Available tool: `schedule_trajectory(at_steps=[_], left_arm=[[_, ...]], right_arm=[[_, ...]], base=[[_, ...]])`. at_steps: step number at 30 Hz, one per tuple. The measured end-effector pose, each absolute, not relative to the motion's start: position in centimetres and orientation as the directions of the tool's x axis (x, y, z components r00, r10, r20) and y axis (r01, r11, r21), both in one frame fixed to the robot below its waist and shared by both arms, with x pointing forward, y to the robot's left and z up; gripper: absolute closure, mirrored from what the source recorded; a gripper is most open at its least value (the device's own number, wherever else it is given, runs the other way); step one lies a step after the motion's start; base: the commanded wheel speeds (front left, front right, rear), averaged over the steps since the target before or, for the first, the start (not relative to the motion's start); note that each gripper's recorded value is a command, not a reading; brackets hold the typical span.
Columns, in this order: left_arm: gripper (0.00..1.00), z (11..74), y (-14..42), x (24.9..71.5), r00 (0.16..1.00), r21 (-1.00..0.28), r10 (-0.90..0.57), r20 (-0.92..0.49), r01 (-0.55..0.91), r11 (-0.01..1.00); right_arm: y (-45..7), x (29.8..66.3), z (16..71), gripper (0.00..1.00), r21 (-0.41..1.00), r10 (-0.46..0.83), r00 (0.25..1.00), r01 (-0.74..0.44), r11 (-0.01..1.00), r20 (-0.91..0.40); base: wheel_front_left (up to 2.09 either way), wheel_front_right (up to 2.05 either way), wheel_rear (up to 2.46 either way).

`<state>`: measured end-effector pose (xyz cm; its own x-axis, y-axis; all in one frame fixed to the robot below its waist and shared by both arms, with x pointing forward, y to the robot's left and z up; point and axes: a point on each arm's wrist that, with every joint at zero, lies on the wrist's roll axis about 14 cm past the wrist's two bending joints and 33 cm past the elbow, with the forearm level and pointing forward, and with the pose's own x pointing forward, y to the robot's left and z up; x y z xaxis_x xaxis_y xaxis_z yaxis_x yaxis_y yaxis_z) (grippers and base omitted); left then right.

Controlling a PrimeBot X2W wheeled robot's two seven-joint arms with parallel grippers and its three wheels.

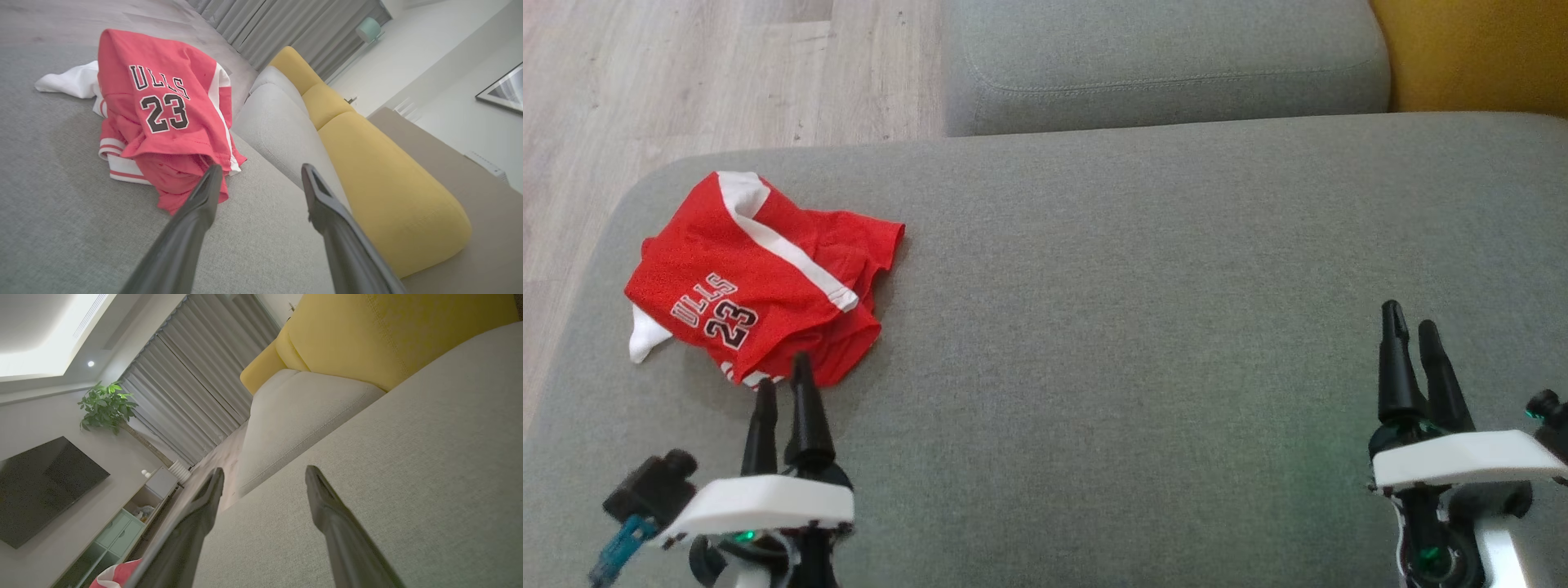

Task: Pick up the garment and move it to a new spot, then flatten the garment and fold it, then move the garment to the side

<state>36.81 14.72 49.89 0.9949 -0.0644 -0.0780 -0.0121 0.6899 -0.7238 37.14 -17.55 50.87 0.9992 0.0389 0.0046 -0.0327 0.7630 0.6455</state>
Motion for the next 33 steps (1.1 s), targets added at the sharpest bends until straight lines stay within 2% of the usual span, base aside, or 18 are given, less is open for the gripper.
schedule_trajectory(at_steps=[15, 24, 33], left_arm=[[0.00, 50.5, 12.3, 36.8, 0.991, -0.512, -0.116, -0.066, 0.066, 0.857], [0.00, 50.2, 11.2, 36.7, 0.988, -0.291, -0.143, -0.063, 0.119, 0.949], [0.00, 49.4, 10.3, 36.2, 0.983, -0.103, -0.172, -0.060, 0.165, 0.981]], right_arm=[[-16.2, 37.1, 52.3, 0.00, 0.468, 0.079, 0.995, -0.099, 0.878, 0.062], [-15.5, 36.9, 53.1, 0.00, 0.298, 0.108, 0.990, -0.131, 0.945, 0.091], [-14.4, 36.4, 52.8, 0.00, 0.144, 0.151, 0.984, -0.163, 0.976, 0.091]], base=[[0.00, 0.00, 0.00], [0.00, 0.00, 0.00], [0.00, 0.00, 0.00]])
